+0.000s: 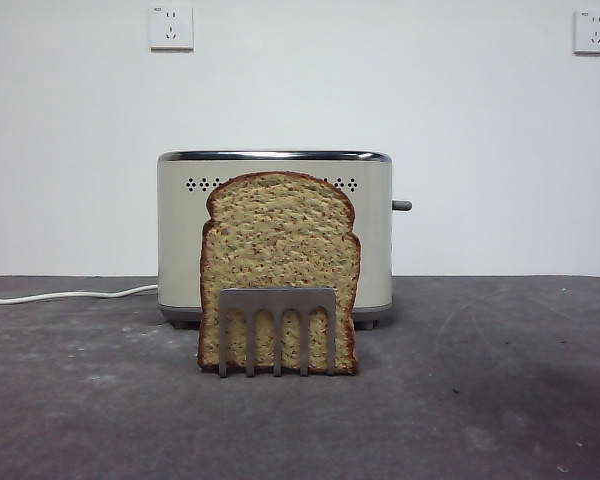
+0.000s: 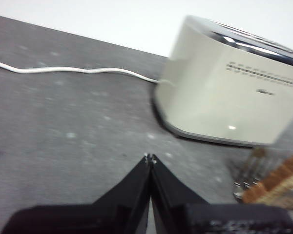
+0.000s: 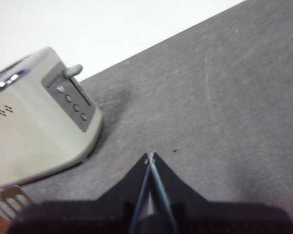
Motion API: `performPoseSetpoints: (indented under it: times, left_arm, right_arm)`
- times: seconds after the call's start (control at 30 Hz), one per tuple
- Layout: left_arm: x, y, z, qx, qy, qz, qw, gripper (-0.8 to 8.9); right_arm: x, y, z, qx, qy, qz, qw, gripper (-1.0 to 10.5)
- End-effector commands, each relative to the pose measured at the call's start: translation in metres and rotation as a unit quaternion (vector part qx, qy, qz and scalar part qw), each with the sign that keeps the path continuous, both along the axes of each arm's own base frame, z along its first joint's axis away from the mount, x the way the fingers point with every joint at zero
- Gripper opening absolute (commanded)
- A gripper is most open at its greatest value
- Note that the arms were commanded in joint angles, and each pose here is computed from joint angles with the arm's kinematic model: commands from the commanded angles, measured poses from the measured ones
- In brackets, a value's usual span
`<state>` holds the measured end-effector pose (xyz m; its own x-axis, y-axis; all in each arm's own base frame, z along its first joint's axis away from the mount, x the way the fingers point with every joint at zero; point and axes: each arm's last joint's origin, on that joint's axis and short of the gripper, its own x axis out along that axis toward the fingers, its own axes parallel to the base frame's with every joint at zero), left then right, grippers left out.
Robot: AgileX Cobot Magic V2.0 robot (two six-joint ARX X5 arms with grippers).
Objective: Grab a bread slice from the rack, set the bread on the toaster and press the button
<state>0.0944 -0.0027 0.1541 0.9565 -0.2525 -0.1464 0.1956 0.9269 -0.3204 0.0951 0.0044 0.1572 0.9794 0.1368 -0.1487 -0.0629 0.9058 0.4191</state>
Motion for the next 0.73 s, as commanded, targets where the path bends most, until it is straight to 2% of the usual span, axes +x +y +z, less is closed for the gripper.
performPoseSetpoints:
  times: [0.03, 0.23, 0.4, 0.57, 0.73]
  left_arm:
    - [-0.002, -0.001, 0.012, -0.019, -0.015, -0.01, 1.0, -0.08]
    - [-0.009, -0.002, 0.045, -0.02, -0.038, -0.022, 0.999, -0.08]
    - [-0.013, -0.004, 0.079, -0.02, -0.042, -0.06, 0.997, -0.08]
    - [-0.015, -0.007, 0.117, 0.0, -0.052, -0.125, 0.991, -0.08]
    - [-0.012, -0.01, 0.15, 0.023, -0.043, -0.198, 0.979, -0.08]
  right_arm:
    - [-0.001, 0.0, 0.017, 0.022, -0.018, 0.0, 1.0, -0.1]
    - [0.001, 0.002, 0.053, 0.014, -0.021, 0.035, 0.999, -0.1]
    - [0.009, 0.006, 0.089, -0.015, 0.001, 0.104, 0.994, -0.1]
    - [0.016, 0.008, 0.128, -0.065, 0.046, 0.162, 0.984, -0.1]
    - [0.02, 0.01, 0.166, -0.117, 0.082, 0.192, 0.971, -0.1]
